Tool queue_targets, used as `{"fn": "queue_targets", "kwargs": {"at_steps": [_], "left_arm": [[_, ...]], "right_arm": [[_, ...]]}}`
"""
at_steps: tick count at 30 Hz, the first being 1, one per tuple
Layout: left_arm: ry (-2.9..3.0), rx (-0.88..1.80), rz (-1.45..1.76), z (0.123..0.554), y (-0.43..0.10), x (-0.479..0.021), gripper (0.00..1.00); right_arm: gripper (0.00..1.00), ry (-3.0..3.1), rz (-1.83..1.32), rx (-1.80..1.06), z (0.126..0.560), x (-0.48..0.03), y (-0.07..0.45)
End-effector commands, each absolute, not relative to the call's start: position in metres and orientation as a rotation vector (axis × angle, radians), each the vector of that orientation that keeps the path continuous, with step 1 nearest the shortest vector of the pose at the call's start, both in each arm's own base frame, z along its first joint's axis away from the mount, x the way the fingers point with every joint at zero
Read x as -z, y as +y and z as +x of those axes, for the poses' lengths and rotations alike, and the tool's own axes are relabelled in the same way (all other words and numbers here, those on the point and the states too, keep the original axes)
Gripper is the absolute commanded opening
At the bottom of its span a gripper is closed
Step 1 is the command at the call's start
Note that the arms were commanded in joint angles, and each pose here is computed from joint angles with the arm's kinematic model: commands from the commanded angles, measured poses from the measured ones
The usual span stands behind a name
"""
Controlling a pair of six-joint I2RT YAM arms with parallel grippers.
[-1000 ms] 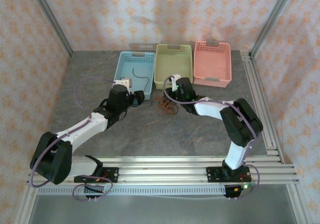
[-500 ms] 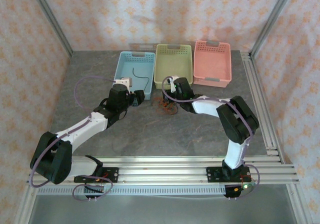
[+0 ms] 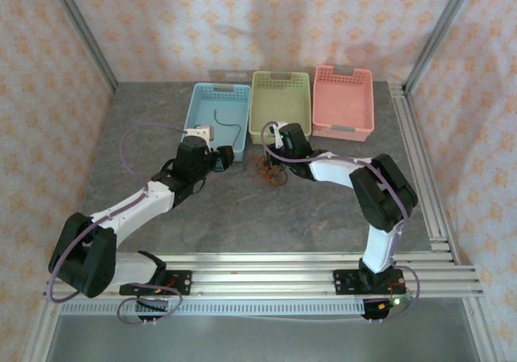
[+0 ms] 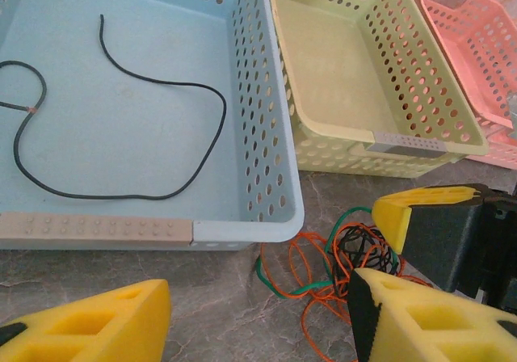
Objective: Untangle the cables
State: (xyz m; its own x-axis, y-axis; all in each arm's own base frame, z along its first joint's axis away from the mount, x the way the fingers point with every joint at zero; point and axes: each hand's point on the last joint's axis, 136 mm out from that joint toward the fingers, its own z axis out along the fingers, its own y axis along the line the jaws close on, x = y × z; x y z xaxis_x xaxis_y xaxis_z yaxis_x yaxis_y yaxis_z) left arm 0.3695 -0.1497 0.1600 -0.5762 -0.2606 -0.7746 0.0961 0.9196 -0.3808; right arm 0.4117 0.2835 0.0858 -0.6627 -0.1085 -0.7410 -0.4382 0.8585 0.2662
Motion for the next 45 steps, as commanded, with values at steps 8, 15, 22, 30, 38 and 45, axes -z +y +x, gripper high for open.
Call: {"fn": "queue_targets", "kwargs": {"at_steps": [8, 15, 22, 30, 38, 45], "left_arm": [[2.114, 0.462, -0.088, 0.372, -0.153, -0.170, 0.60], [2.110, 0.526, -0.020, 0.370, -0.169, -0.172, 0.60], [2.128, 0.532, 0.119, 0.365, -0.198, -0.173, 0.60], [2.132, 0.536, 0.161, 0.362, -0.206, -0.173, 0.60], [2.184, 0.493, 0.290, 0.363, -0.234, -0.164, 0.60], [2.321, 0.473, 0.309, 0.378, -0.249, -0.138, 0.59]], "right_arm": [[0.00, 2.219, -0.369, -0.530, 0.418, -0.096, 0.281], [0.00, 2.104, -0.383, -0.649, 0.410, -0.120, 0.290], [0.00, 1.925, -0.368, -0.720, 0.400, -0.153, 0.287], [0.00, 1.934, -0.285, -0.669, 0.407, -0.154, 0.272], [0.00, 1.950, -0.207, -0.723, 0.415, -0.151, 0.262], [0.00, 1.966, -0.146, -0.738, 0.421, -0.147, 0.254]]}}
